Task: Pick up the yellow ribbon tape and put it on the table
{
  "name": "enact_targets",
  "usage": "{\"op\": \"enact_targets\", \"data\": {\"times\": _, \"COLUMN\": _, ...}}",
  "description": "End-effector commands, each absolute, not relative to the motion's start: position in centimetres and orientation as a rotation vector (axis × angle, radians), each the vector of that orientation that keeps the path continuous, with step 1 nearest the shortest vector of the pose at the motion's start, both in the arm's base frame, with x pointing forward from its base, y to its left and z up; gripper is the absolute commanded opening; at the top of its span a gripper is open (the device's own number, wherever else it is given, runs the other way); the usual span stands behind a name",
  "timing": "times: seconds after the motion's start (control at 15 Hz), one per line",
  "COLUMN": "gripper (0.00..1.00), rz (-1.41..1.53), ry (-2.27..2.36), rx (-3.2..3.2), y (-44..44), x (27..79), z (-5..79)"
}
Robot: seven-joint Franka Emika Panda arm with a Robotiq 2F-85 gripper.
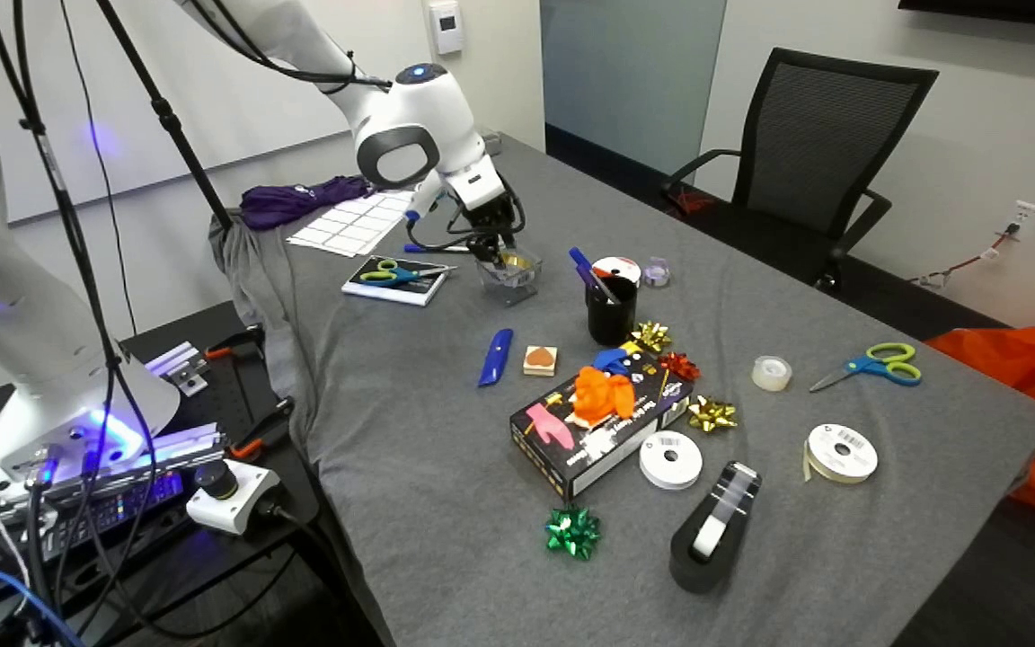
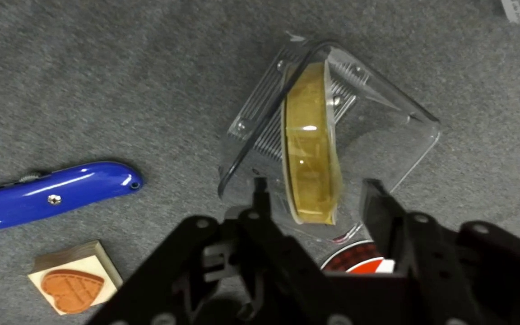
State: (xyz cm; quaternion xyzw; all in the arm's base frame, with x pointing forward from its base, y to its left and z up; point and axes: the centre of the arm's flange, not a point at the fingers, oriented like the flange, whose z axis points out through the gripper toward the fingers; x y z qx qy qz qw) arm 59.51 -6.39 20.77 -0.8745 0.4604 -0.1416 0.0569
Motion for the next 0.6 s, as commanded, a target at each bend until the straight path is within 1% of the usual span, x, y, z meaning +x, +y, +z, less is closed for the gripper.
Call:
{"op": "enact_targets", "data": {"times": 0.0, "gripper": 0.42, "rz": -0.464, "ry": 1.419, "rx": -2.647, "y": -6.5, "x": 60.3, "z": 20.0}}
{"op": "enact_targets", "data": {"times": 0.2, "gripper": 0.47, "rz": -0.472, "ry": 1.430, "rx": -2.650, "y": -6.8, "x": 60.6, "z": 19.4}}
{"op": "enact_targets", "data": {"times": 0.27, "gripper": 0.54, "rz": -0.475, "ry": 1.433, "rx": -2.652, "y": -6.9, "x": 60.6, "z": 19.2}}
{"op": "enact_targets", "data": {"times": 0.33, "gripper": 0.55, "rz": -0.478, "ry": 1.437, "rx": -2.652, "y": -7.0, "x": 60.7, "z": 19.0}}
{"op": "enact_targets", "data": {"times": 0.4, "gripper": 0.59, "rz": -0.482, "ry": 1.440, "rx": -2.654, "y": -7.1, "x": 60.8, "z": 18.7}}
{"op": "enact_targets", "data": {"times": 0.47, "gripper": 0.49, "rz": -0.485, "ry": 1.444, "rx": -2.654, "y": -7.2, "x": 60.8, "z": 18.4}}
{"op": "enact_targets", "data": {"times": 0.53, "gripper": 0.36, "rz": -0.490, "ry": 1.447, "rx": -2.654, "y": -7.2, "x": 60.9, "z": 18.2}}
